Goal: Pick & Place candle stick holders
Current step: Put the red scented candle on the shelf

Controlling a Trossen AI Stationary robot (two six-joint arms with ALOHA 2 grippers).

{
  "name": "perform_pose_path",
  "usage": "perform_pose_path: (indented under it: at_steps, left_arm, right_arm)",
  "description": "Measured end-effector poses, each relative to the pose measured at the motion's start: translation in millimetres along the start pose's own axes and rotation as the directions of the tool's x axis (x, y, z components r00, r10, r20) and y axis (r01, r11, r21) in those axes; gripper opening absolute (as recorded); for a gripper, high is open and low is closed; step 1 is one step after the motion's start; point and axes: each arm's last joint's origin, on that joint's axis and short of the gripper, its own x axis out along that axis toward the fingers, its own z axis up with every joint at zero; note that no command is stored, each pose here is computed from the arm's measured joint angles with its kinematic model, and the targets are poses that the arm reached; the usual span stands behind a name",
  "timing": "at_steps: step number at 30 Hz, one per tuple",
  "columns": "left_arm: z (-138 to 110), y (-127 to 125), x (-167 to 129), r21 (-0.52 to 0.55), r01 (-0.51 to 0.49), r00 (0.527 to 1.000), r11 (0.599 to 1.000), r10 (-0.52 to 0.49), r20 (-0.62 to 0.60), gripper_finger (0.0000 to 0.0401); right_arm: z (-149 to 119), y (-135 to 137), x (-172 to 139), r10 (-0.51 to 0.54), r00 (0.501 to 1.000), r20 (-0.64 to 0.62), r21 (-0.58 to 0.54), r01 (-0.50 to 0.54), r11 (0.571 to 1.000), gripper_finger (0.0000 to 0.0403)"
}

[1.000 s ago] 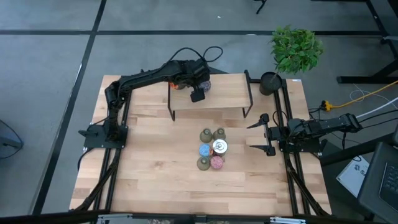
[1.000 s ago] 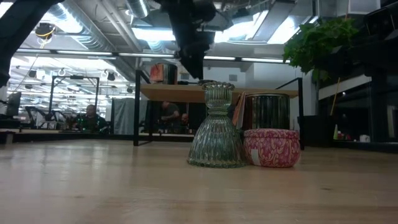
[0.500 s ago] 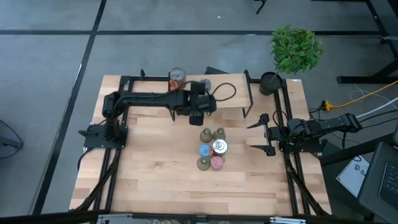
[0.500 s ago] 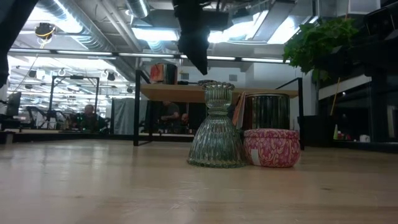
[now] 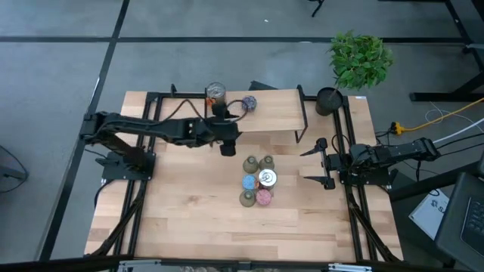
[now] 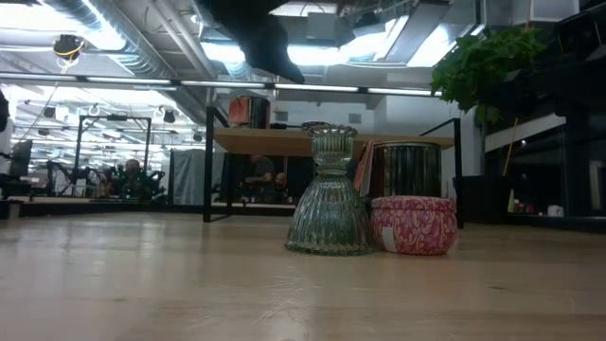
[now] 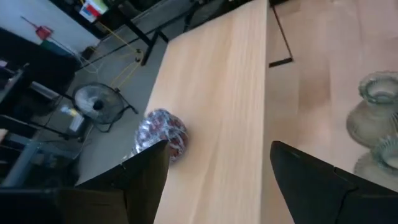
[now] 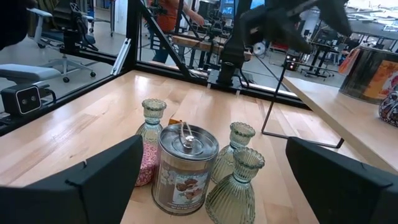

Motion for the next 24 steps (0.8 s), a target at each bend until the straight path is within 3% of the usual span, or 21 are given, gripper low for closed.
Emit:
perform_pose_path:
  at_steps: [8, 14, 20, 24]
  left_arm:
    - [-18.3, 9.8, 23.7, -0.035, -0.022, 1.000, 0.999, 0.022, 0.005, 0.0274]
    - [-17.0, 8.7, 39.3, 0.023, -0.055, 0.998, 0.998, 0.054, 0.044, 0.0274]
    - [-11.5, 2.3, 45.6, -0.024, -0.140, 0.987, 0.990, 0.142, 0.071, 0.0274]
    - [-11.2, -3.9, 46.0, -0.013, -0.121, 0.990, 0.993, 0.122, 0.071, 0.0274]
  right_arm:
    - [0.0, 0.0, 0.0, 0.000, 1.000, 0.000, 0.000, 0.000, 1.000, 0.0398]
    - [0.0, 0.0, 0.0, 0.000, 1.000, 0.000, 0.000, 0.000, 1.000, 0.0398]
    - [0.0, 0.0, 0.0, 0.000, 1.000, 0.000, 0.000, 0.000, 1.000, 0.0398]
    - [0.0, 0.0, 0.0, 0.000, 1.000, 0.000, 0.000, 0.000, 1.000, 0.0398]
